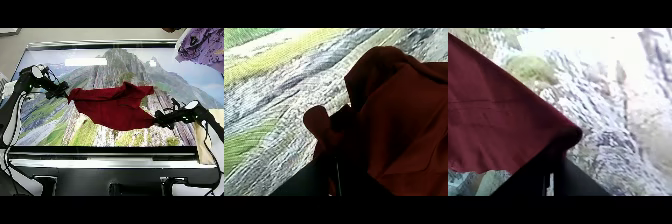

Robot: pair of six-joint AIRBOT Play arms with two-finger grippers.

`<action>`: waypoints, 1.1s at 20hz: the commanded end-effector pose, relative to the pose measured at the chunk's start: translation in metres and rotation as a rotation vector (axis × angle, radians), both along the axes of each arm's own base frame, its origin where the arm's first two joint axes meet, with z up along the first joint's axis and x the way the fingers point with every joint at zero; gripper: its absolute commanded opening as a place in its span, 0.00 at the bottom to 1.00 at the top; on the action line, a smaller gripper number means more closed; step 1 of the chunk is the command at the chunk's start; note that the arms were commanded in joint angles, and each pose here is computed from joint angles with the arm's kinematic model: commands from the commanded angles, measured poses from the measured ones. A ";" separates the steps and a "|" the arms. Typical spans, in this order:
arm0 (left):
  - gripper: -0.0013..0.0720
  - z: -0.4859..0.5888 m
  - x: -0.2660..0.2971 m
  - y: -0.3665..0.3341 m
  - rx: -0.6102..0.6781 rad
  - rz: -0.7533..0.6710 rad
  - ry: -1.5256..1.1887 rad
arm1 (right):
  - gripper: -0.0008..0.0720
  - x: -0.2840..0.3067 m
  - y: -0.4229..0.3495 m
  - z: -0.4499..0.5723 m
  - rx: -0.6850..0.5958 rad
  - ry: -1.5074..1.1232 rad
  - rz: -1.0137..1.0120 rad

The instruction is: Fold the clothes and pants, and hang the long-sleeved shirts on hangers.

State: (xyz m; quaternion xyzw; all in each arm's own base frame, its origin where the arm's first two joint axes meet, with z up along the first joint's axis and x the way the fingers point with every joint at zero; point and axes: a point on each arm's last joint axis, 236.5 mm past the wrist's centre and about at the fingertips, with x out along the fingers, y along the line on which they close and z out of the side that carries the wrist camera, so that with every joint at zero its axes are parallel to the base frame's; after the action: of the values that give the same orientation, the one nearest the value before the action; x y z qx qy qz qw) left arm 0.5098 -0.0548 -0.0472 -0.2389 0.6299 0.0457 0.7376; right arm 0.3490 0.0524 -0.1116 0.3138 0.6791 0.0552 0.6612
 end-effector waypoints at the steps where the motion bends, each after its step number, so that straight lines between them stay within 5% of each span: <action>1: 0.04 0.006 0.001 0.001 0.001 -0.001 -0.013 | 0.05 0.016 0.000 0.011 0.005 -0.045 -0.012; 6: 0.04 0.090 0.019 0.016 0.010 0.000 -0.185 | 0.05 0.100 -0.001 0.151 0.013 -0.397 0.035; 10: 0.04 0.242 0.009 0.041 0.052 0.002 -0.482 | 0.05 0.119 -0.016 0.364 -0.152 -0.869 0.058; 15: 0.04 0.421 -0.096 0.069 0.134 0.082 -0.871 | 0.05 -0.001 -0.058 0.598 -0.525 -1.392 -0.152; 19: 0.04 0.504 -0.196 0.075 0.231 0.150 -1.091 | 0.05 -0.110 -0.069 0.674 -0.657 -1.620 -0.315; 22: 0.04 0.523 -0.238 0.085 0.257 0.239 -1.152 | 0.05 -0.125 -0.073 0.684 -0.659 -1.651 -0.366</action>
State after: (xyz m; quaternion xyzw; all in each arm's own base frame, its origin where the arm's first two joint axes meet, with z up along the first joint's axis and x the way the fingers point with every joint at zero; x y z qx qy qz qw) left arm 0.3227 0.0189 0.4470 -0.1988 0.1446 0.0347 0.9687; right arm 0.2609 -0.0100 0.5470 0.0723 -0.0373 -0.0080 0.9967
